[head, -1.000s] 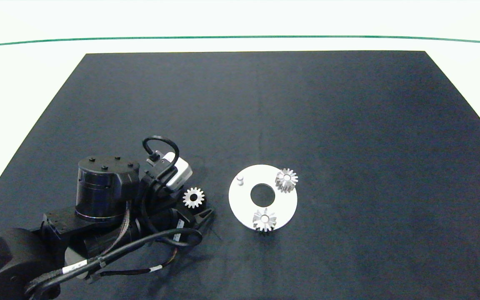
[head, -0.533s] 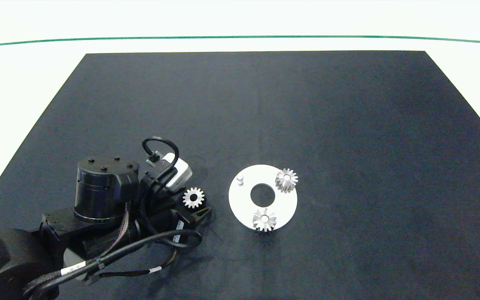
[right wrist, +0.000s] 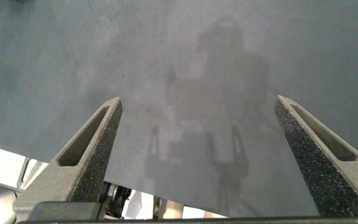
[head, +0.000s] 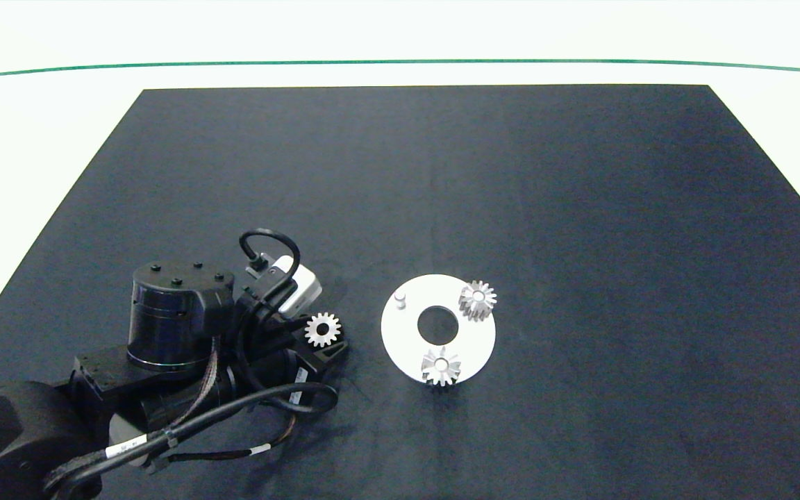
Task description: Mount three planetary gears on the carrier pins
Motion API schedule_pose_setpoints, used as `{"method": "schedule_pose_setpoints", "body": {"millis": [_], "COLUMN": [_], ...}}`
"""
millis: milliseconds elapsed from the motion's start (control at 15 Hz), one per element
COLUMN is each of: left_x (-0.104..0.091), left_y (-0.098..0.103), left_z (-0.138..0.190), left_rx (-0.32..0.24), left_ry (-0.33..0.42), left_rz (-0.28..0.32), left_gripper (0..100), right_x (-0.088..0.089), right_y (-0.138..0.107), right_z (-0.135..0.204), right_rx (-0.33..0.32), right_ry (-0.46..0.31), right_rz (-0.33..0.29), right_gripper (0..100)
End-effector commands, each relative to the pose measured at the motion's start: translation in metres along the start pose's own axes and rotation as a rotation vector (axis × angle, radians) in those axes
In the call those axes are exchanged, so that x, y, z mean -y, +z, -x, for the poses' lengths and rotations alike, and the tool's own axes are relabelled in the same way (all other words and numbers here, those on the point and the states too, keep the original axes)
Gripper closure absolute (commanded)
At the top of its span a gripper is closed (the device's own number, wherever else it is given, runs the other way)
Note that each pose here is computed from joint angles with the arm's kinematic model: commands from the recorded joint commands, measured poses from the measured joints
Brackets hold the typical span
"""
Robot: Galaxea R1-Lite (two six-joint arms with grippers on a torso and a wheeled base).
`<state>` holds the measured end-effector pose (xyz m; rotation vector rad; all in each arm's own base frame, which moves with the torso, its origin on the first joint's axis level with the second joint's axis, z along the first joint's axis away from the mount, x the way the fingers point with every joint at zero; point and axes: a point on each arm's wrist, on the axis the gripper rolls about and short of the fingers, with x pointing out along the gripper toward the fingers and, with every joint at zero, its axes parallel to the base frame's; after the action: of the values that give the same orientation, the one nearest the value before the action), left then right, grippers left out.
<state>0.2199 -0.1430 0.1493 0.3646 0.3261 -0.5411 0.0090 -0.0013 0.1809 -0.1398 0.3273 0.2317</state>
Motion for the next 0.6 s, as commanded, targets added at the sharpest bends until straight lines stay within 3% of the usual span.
{"method": "schedule_pose_setpoints", "body": {"millis": [67,600], "left_x": [0.0014,0.0015], "left_y": [0.0003,-0.0002], "left_z": [-0.0002,0.0011], "left_rx": [0.002,0.002], "left_ry": [-0.004,-0.004], "left_rz": [-0.004,-0.005], "left_gripper": [54,71], "right_x": [-0.0003,-0.0003], "right_y": [-0.0005,-0.0005], "right_z": [-0.0013,-0.0013], "right_rx": [-0.01,-0.01], "right_ry": [-0.001,-0.001], "right_rz": [0.003,0.003], "right_gripper": [0,0]}}
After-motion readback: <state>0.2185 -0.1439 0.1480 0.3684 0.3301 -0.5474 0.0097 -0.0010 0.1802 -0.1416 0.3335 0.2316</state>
